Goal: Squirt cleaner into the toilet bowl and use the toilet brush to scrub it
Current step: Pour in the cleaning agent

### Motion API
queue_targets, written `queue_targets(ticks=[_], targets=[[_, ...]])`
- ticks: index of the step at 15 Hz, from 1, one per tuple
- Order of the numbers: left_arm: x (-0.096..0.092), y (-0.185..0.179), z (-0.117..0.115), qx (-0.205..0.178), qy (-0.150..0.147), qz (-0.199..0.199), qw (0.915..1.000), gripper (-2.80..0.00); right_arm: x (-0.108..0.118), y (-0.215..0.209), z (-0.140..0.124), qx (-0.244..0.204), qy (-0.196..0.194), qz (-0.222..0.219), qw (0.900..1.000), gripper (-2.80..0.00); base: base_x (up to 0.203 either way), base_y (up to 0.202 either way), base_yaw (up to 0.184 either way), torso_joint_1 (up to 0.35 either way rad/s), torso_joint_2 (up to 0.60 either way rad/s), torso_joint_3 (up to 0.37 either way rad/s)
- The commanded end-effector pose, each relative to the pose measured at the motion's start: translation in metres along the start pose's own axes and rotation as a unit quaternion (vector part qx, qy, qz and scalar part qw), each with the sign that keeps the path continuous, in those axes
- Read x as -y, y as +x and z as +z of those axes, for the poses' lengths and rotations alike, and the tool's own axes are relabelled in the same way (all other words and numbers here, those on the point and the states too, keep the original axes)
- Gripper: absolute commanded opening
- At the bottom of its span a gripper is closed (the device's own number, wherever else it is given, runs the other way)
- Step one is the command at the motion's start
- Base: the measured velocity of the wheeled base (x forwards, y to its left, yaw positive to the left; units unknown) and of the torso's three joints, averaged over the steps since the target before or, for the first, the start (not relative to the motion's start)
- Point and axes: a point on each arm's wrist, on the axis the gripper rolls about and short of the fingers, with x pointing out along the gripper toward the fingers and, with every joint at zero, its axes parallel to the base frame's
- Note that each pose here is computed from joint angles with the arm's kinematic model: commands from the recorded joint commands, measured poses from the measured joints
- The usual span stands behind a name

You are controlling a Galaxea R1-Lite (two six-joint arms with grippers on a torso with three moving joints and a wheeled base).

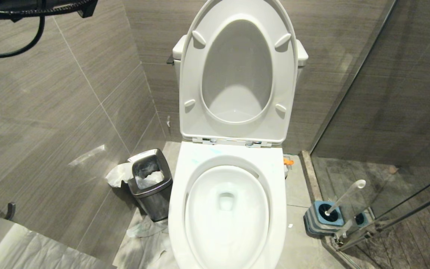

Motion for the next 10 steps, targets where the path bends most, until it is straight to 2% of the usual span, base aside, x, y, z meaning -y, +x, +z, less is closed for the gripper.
queue_targets(ticks=[1, 4, 10], targets=[[0.009, -0.018, 0.012, 0.012, 0.031, 0.006, 0.9994, -2.8, 0.0, 0.0, 0.0, 0.0, 0.0, 0.0, 1.0, -2.8, 0.0, 0.0, 0.0, 0.0, 0.0, 0.0], [0.019, -0.05, 0.029, 0.017, 0.085, 0.033, 0.9957, -2.8, 0.0, 0.0, 0.0, 0.0, 0.0, 0.0, 1.0, -2.8, 0.0, 0.0, 0.0, 0.0, 0.0, 0.0], [0.048, -0.136, 0.058, 0.037, 0.135, 0.066, 0.988, -2.8, 0.0, 0.0, 0.0, 0.0, 0.0, 0.0, 1.0, -2.8, 0.0, 0.0, 0.0, 0.0, 0.0, 0.0]])
